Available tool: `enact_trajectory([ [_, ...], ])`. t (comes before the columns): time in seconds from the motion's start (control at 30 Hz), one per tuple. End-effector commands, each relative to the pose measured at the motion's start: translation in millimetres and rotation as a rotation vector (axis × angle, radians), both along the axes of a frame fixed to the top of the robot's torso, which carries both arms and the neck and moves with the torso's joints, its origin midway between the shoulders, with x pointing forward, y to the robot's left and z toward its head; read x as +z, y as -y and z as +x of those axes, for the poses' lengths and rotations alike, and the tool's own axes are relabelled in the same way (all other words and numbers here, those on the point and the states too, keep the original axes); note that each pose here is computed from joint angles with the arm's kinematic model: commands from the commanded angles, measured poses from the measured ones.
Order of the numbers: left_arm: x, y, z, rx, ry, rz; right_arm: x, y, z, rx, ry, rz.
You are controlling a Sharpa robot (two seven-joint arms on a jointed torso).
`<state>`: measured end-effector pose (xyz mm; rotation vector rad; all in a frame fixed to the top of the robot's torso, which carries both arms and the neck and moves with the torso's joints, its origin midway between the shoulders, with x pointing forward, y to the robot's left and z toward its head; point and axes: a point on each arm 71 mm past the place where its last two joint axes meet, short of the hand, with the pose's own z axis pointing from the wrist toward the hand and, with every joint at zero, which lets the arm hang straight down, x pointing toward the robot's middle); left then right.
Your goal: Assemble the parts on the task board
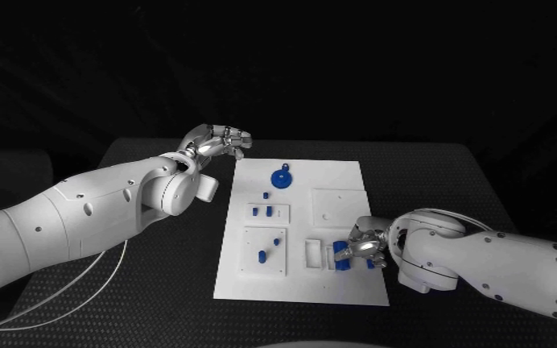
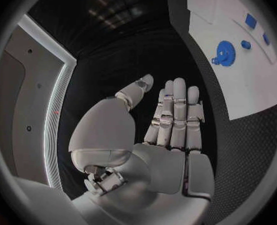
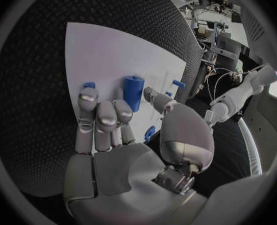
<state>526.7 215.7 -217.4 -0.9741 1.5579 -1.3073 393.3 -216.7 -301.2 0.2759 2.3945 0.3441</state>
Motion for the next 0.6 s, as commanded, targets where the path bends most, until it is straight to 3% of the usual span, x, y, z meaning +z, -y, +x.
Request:
enact_trajectory([
  [0.03,0.8,2.3,-0.7,-0.014,0.0,-0.012,-7.5,-3.8,-4.1,-0.002,-0.009,0.006],
  [0.6,0.9,3.0,-0.9,-0.016,-0.001,-0.012,-7.1,-3.0,-2.0,-0.02,0.015,0.012],
])
